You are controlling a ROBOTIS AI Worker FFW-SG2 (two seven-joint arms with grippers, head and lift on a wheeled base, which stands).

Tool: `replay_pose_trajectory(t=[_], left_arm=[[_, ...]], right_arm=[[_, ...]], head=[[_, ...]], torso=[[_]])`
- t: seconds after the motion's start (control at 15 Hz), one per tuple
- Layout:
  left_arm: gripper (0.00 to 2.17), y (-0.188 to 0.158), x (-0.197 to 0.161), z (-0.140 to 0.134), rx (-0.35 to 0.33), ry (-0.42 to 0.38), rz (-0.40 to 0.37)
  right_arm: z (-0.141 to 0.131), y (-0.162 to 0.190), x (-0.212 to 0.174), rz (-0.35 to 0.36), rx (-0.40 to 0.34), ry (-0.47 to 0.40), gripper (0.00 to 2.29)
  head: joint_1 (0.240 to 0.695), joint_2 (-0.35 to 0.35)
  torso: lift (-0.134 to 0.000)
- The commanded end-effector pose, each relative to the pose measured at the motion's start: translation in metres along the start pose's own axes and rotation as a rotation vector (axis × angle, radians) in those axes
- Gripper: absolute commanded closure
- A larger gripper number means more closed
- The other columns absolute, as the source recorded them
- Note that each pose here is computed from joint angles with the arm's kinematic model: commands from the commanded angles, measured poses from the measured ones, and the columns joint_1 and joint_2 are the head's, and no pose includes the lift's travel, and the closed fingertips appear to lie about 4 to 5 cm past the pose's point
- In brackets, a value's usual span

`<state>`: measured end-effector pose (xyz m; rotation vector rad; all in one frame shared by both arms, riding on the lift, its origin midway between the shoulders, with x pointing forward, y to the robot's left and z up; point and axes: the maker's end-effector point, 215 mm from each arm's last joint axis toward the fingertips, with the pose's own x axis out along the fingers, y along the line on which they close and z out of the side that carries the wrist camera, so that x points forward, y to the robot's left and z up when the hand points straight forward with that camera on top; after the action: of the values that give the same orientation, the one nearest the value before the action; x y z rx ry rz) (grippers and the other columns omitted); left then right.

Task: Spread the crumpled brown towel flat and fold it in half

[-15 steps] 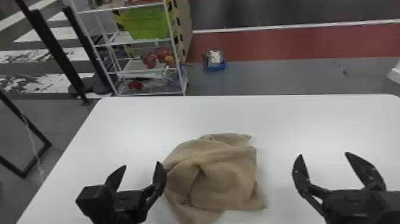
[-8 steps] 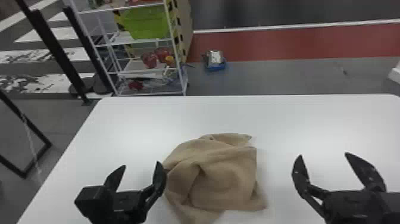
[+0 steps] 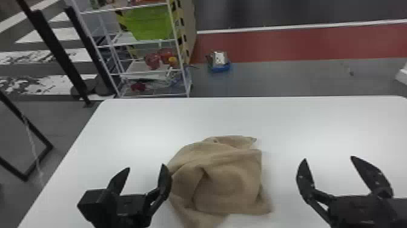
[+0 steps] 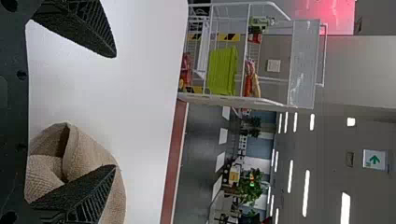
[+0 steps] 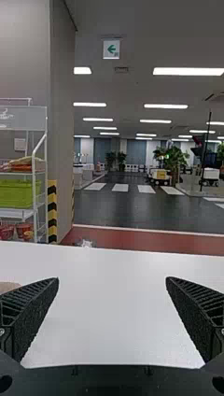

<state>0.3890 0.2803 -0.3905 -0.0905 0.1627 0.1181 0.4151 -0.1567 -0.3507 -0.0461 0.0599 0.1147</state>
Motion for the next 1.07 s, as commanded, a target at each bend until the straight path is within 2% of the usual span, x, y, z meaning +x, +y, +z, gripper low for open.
replay_pose_trajectory(t=[0.0, 0.2, 0.33, 0.6, 0.87, 1.0], left_arm=[[0.03, -0.004, -0.004, 0.0, 0.013, 0.004, -0.004], [0.03, -0.005, -0.008, 0.003, 0.013, 0.003, -0.001], [0.03, -0.006, -0.008, 0.004, 0.014, 0.002, -0.004], [0.03, -0.008, -0.007, 0.003, 0.012, 0.002, -0.006], [0.03, -0.007, -0.008, 0.0, 0.014, 0.008, -0.007], [0.03, -0.007, -0.008, 0.001, 0.014, 0.007, -0.007]], right_arm=[[0.0, 0.002, 0.001, 0.008, -0.002, 0.002, 0.02], [0.002, 0.017, 0.003, 0.071, -0.007, 0.007, 0.04], [0.006, 0.036, 0.002, 0.166, -0.027, 0.007, 0.04], [-0.022, 0.076, -0.009, 0.387, -0.117, 0.156, 0.07], [-0.032, 0.104, -0.035, 0.621, -0.242, 0.241, 0.07], [-0.039, 0.1, -0.041, 0.658, -0.261, 0.304, 0.07]], head=[[0.695, 0.175], [0.695, 0.176], [0.695, 0.188], [0.695, 0.247], [0.695, 0.301], [0.695, 0.322]], torso=[[-0.123], [-0.123], [-0.123], [-0.123], [-0.123], [-0.123]])
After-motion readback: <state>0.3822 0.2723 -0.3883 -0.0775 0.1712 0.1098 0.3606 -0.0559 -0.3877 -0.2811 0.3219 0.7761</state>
